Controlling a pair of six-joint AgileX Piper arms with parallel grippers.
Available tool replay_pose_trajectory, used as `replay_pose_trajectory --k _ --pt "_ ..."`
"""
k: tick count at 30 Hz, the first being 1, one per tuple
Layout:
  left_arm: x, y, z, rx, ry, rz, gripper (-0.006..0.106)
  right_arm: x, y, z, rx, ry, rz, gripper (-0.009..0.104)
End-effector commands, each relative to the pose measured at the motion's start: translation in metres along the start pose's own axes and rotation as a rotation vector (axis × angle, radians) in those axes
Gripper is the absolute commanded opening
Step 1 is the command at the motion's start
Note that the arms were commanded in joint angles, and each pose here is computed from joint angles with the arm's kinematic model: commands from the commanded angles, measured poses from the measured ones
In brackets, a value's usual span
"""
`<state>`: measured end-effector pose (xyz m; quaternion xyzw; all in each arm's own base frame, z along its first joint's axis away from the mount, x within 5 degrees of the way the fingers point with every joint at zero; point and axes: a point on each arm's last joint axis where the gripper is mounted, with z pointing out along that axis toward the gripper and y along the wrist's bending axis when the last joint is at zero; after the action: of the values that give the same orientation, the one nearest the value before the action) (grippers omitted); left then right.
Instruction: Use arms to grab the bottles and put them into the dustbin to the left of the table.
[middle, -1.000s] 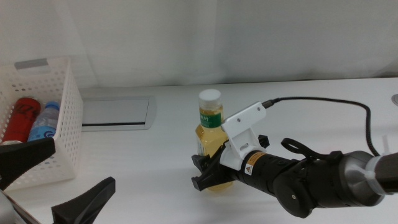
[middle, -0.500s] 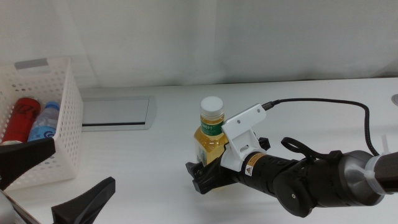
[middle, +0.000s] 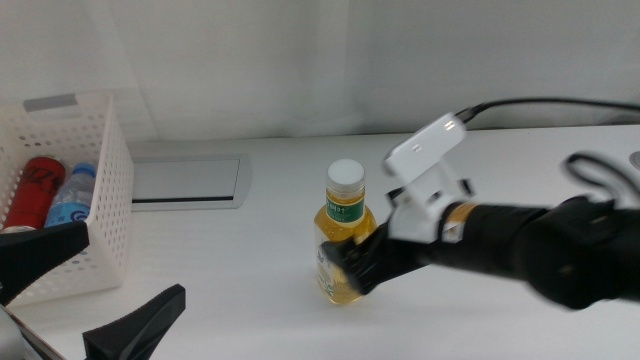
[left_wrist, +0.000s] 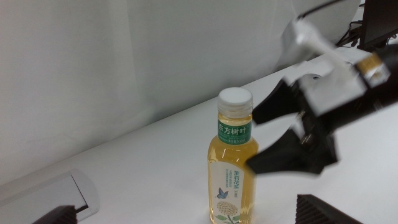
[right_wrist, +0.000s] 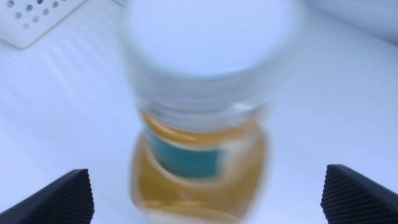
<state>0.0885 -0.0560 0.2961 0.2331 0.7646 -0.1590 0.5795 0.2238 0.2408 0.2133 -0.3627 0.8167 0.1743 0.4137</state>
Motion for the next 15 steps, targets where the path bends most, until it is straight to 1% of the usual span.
replay_pose_trajectory --k 1,3,6,9,11,15 --pt "0.001 -0.001 0.0 0.013 0.003 -0.006 0.091 -0.007 -0.013 -0.023 0.011 0.028 -0.025 0.103" --pt "0.001 -0.001 0.0 0.013 0.003 -0.006 0.091 -0.009 -0.026 -0.039 0.035 0.047 -0.028 0.103" --pt "0.001 -0.001 0.0 0.013 0.003 -0.006 0.091 -0.011 -0.052 -0.066 0.102 0.073 -0.023 0.103" --pt "0.001 -0.001 0.0 0.013 0.003 -0.006 0.091 -0.013 -0.077 -0.099 0.196 0.063 -0.014 0.103" --pt "0.001 -0.001 0.0 0.013 0.003 -0.006 0.091 -0.012 -0.093 -0.123 0.276 0.054 -0.015 0.103" --pt "0.001 -0.001 0.0 0.013 0.003 -0.006 0.091 -0.005 -0.112 -0.167 0.413 0.086 -0.019 0.103"
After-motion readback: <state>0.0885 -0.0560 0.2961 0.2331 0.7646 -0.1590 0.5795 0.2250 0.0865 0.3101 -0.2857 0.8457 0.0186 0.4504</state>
